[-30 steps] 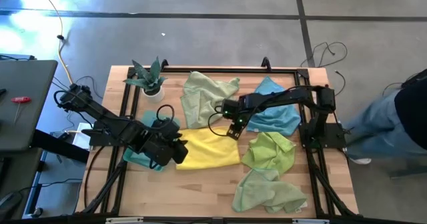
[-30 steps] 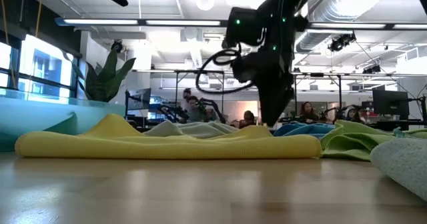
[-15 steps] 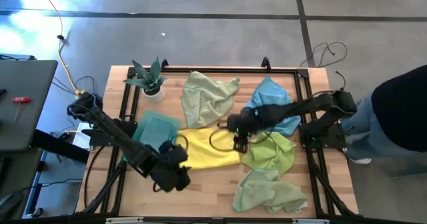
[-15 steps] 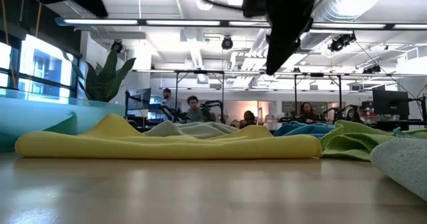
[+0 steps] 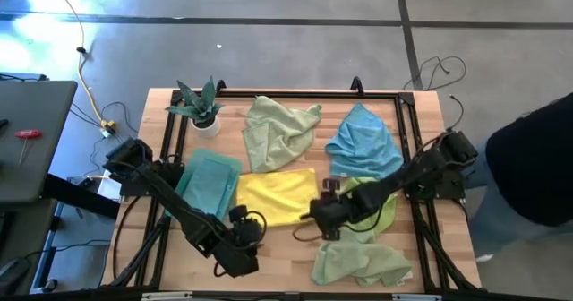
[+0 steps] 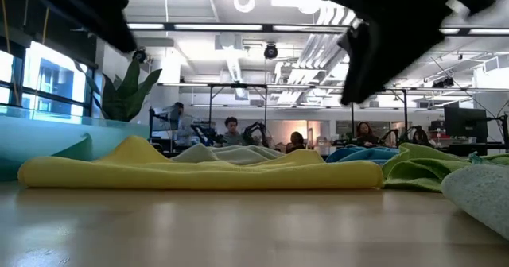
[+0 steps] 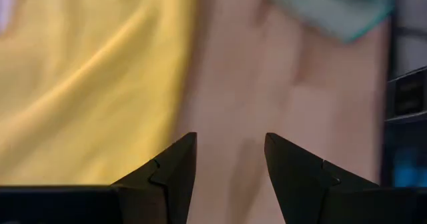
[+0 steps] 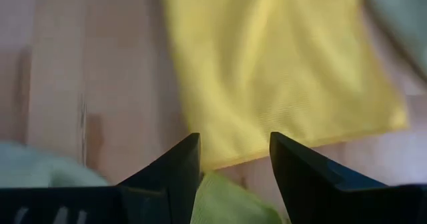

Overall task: Fold microfiber towels
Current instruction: Fold the yellow microfiber towel

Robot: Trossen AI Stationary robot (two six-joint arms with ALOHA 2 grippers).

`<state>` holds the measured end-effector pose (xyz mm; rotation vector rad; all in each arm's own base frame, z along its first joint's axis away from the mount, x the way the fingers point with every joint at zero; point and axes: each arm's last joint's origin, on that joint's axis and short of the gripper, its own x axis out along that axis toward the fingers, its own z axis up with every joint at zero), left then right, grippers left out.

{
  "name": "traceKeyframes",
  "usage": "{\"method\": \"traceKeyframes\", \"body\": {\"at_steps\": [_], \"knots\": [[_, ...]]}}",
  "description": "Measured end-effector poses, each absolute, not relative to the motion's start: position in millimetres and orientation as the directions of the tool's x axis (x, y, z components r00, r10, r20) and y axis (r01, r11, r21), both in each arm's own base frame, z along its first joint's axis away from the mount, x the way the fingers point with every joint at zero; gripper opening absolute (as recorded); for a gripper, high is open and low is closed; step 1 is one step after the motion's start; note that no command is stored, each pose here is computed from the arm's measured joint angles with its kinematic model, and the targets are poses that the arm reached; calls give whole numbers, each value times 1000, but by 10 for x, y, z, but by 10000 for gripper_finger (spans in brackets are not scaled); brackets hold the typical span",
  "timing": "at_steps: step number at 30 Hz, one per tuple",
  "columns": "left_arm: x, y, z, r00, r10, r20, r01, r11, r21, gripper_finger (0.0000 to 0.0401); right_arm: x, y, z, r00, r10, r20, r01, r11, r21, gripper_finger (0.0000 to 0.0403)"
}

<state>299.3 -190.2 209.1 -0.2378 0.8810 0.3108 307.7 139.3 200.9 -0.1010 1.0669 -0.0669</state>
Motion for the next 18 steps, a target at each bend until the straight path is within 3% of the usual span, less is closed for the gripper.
{"method": "traceKeyframes", "body": {"at_steps": [8, 18], "knots": [[3026, -1974, 2130, 654, 135, -745, -318, 942, -108, 168, 2928, 1544, 1638, 600, -45, -799, -201, 958, -205, 172], [3099, -1898, 2144, 667, 144, -731, -387, 905, -175, 168, 2845, 1447, 1413, 641, -54, -766, -181, 959, -218, 172]]}}
